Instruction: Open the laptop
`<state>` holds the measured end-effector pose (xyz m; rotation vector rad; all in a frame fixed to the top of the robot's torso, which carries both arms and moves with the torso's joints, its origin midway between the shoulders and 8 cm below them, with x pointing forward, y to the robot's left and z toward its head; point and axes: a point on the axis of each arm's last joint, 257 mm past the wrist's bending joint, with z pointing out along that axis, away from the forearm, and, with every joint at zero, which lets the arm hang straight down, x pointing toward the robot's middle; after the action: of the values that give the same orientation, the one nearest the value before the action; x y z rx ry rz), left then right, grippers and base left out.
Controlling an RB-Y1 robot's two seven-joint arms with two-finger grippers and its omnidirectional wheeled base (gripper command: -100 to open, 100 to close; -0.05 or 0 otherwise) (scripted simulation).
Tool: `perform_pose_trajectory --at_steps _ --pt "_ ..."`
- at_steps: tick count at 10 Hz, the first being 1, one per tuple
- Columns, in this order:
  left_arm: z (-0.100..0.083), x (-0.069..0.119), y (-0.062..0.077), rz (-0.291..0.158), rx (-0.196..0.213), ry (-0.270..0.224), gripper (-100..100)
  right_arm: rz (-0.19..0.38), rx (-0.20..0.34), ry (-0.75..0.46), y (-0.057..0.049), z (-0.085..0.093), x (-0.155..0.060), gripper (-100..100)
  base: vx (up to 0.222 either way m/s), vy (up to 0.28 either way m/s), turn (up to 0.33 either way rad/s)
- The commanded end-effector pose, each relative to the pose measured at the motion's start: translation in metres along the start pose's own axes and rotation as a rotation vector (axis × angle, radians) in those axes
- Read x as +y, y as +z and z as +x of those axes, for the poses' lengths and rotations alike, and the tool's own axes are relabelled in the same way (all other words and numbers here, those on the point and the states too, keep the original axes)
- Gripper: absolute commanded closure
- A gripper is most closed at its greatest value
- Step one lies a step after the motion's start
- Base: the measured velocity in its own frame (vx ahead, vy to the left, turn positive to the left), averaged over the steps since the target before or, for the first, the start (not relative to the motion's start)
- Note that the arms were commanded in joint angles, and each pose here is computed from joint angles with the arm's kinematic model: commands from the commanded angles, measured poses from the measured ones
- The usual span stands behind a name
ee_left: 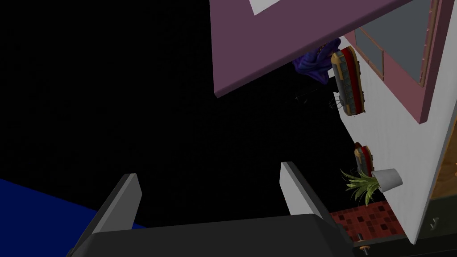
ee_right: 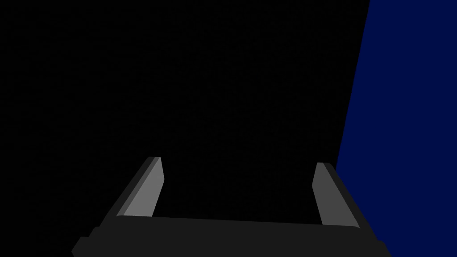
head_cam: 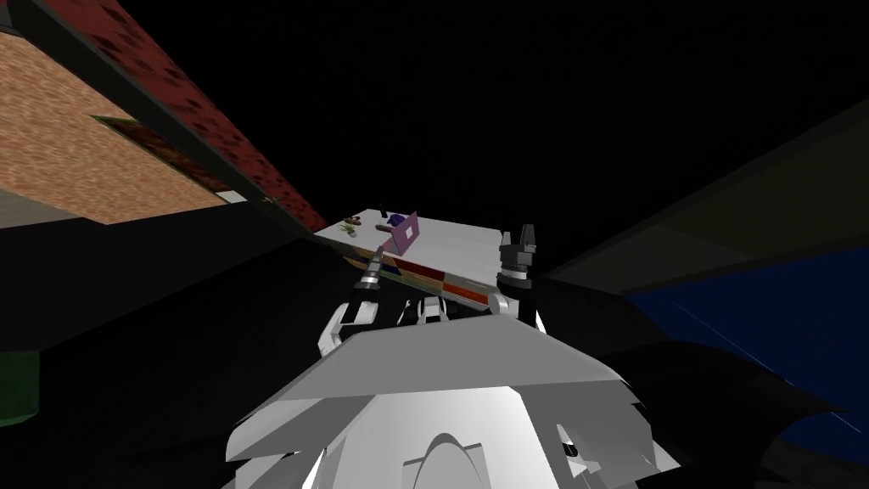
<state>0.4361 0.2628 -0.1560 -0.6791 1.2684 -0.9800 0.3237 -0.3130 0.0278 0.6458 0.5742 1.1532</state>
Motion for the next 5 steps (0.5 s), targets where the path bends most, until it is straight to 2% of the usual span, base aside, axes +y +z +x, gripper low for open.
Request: perform_pose_trajectory --at_steps 1,5 --pt "-0.001 0.014 0.012 -0.036 0.025 0.017 -100 0.000 0.000 0.000 0.000 0.000 0.000 0 0.063 0.050 -0.157" --pt "-0.005 0.028 0.030 -0.079 0.050 0.041 -100 0.000 0.000 0.000 0.000 0.000 0.000 0 0.048 0.039 -0.153"
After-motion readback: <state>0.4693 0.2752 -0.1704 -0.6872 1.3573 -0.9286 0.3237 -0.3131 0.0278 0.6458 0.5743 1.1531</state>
